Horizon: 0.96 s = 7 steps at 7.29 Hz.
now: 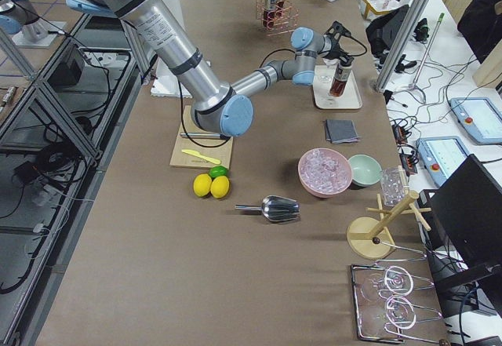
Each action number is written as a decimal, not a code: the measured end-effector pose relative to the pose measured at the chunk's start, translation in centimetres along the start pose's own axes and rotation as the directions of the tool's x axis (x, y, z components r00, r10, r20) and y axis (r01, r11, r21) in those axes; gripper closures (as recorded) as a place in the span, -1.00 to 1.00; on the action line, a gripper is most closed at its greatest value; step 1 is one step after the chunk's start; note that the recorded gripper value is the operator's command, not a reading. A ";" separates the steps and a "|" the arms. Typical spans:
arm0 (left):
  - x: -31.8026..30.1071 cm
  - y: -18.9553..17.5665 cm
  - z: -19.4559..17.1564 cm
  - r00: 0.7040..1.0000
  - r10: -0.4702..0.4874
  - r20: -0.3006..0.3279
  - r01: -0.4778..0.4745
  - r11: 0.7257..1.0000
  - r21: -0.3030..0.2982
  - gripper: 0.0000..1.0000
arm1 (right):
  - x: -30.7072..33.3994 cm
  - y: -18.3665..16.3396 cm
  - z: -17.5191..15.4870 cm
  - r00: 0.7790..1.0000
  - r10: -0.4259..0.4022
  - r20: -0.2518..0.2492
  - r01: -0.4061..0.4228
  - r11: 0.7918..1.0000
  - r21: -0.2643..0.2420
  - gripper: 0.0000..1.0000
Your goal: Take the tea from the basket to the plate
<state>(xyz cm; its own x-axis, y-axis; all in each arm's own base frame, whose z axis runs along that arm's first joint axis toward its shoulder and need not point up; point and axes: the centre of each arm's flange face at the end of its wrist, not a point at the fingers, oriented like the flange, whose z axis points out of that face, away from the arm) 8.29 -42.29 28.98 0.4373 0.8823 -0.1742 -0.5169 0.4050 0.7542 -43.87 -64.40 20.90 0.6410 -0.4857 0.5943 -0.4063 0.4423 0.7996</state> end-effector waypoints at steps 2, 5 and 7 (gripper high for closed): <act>-1.3 2.1 0.9 0.998 0.057 -0.001 -0.057 0.998 -0.039 1.00 | -0.5 1.2 0.5 1.000 -0.003 -0.010 0.002 1.000 -0.008 1.00; -7.1 4.4 2.3 0.981 0.192 -0.015 -0.192 0.980 -0.051 1.00 | -0.2 1.8 0.8 1.000 -0.003 -0.016 0.003 1.000 -0.011 1.00; -13.2 5.9 3.3 0.963 0.268 -0.032 -0.269 0.962 -0.045 1.00 | -0.1 1.8 0.8 1.000 -0.001 -0.011 0.001 1.000 0.001 1.00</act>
<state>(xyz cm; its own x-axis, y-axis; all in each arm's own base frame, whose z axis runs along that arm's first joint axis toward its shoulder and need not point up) 1.91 -52.33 37.79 0.2592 0.9657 0.0143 -0.6481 0.1630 0.7439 -45.18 -64.13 22.39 0.6484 -0.4777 0.5928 -0.4065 0.4411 0.8001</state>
